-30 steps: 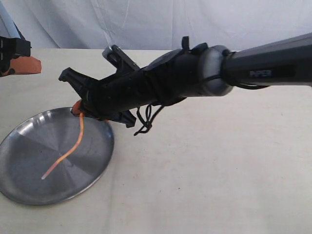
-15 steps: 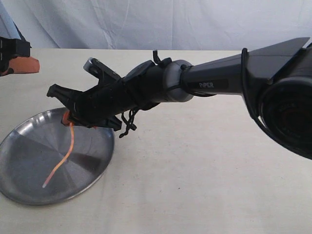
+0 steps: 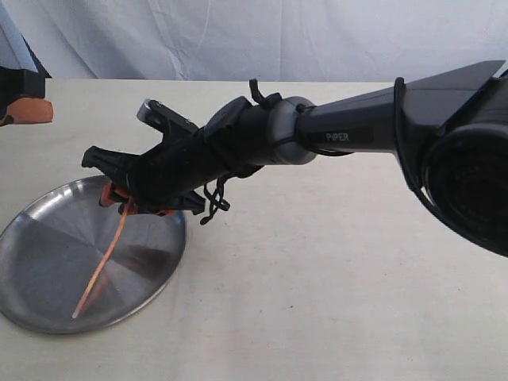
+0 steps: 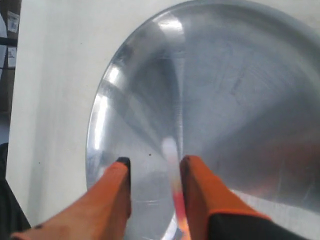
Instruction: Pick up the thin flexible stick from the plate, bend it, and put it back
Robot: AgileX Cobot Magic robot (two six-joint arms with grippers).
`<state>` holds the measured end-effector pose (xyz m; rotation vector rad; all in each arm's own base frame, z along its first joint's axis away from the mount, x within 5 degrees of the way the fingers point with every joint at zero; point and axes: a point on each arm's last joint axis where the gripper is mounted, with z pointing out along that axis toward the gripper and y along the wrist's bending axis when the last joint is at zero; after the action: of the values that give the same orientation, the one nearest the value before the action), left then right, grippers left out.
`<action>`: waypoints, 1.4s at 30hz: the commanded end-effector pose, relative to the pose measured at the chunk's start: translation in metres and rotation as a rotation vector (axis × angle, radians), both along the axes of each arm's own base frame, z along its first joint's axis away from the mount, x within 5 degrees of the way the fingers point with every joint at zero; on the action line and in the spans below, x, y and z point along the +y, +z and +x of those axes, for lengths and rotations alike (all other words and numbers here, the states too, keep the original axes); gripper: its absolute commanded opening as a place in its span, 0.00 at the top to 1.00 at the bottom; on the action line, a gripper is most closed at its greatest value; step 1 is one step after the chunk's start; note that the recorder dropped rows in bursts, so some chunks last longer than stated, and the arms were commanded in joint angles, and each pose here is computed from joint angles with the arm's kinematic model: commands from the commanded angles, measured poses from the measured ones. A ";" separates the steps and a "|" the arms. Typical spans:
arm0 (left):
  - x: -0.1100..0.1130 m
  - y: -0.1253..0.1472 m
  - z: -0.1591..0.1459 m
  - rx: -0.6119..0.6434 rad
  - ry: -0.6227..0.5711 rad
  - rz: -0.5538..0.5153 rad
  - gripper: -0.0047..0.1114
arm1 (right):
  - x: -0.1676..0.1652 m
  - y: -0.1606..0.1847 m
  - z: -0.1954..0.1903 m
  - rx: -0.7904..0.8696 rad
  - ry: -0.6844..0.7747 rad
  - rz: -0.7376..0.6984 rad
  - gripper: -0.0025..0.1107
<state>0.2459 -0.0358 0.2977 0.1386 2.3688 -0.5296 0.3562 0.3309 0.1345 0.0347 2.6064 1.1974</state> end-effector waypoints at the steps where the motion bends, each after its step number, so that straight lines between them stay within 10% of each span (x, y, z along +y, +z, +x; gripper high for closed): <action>1: 0.001 0.003 -0.001 -0.011 0.016 0.004 0.96 | -0.015 0.011 0.011 -0.044 0.009 -0.019 0.66; 12: 0.001 0.004 -0.001 -0.011 0.017 0.002 0.96 | -0.040 0.022 0.024 -0.106 0.060 -0.087 0.42; 33: 0.000 0.004 -0.001 -0.009 0.014 -0.008 0.96 | -0.055 0.061 0.016 -0.126 0.542 -0.420 0.43; 42: 0.001 0.021 -0.014 -0.113 -0.017 0.034 0.96 | -0.075 0.101 0.008 -0.151 0.657 -0.611 0.97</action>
<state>0.2397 -0.0356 0.3067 0.1782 2.3255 -0.5052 0.3675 0.2653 0.2156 -1.0428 2.8133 0.5128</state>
